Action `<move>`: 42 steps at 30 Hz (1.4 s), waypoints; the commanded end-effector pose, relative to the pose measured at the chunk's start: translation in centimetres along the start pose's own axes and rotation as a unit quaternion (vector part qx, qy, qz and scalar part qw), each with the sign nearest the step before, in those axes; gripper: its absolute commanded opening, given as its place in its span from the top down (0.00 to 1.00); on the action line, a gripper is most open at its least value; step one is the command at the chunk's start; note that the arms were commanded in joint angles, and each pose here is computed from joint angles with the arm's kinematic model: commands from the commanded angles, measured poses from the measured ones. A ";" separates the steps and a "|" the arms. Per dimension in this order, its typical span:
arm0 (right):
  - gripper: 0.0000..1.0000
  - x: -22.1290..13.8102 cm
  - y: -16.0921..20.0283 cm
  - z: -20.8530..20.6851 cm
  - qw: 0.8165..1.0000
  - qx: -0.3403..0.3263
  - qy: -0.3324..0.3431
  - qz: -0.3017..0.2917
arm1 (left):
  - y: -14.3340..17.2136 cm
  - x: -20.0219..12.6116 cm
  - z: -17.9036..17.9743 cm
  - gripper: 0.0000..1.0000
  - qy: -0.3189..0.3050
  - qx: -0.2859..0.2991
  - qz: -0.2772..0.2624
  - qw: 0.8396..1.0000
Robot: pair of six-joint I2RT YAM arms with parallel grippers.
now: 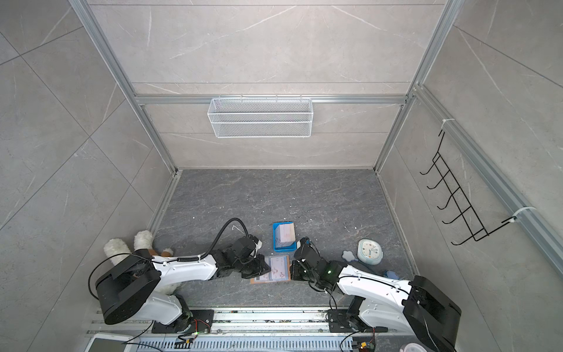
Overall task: Insert credit cards into a card holder
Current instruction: Turn over the card slot in the card holder.
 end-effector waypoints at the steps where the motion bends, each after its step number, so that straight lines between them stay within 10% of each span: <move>1: 0.87 0.1 0.3 0.2 1.000 0.003 -0.011 0.002 | -0.5 0.1 -0.3 0.90 -0.011 0.018 -0.004 1.000; 42: 0.80 2.3 1.2 0.3 0.999 0.005 -0.016 0.035 | 0.4 2.0 1.1 0.95 -0.048 -0.006 0.034 0.998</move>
Point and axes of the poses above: each gripper's point midway between its finger pads, its own x axis out along the fingers, its own z axis along the line the jaws close on, y = z × x, the point moved 2 cm from there along -x, back along the fingers, and after that the axes turned 10 degrees about x, right-handed, at the moved point
